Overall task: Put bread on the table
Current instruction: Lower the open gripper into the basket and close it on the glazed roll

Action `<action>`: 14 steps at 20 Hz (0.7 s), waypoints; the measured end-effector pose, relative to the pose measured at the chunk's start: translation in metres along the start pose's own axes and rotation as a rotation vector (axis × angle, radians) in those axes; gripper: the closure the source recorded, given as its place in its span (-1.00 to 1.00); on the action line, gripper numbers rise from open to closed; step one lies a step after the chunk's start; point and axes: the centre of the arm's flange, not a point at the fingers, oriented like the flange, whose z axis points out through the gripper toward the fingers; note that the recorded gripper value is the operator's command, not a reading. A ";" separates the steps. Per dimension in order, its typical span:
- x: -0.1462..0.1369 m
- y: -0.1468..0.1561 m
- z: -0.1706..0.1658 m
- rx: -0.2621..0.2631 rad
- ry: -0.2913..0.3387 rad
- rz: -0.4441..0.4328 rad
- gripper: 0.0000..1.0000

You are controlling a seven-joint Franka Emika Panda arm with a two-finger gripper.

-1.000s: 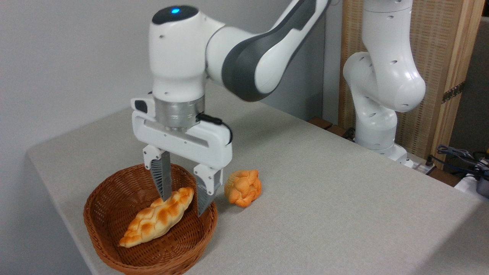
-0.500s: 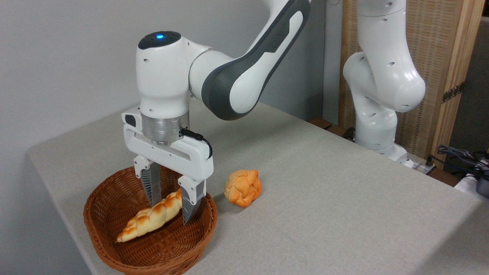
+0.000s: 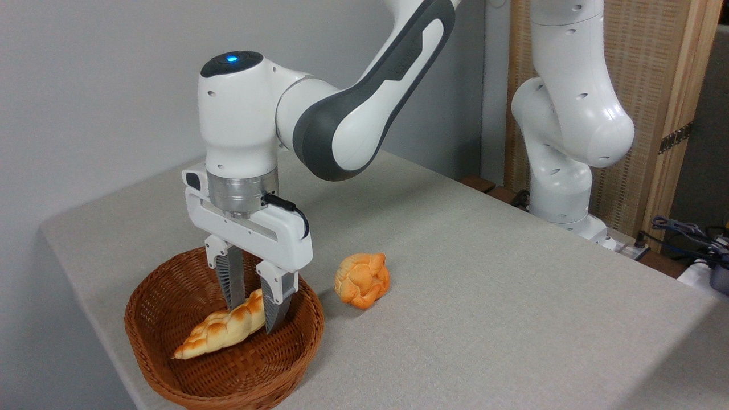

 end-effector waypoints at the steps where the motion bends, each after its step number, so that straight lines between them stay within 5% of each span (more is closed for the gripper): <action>1: 0.000 0.000 0.000 0.000 0.000 0.005 0.84; 11: 0.001 0.001 0.000 0.000 0.001 0.011 0.85; 14: 0.001 0.001 0.000 0.000 0.001 0.012 1.00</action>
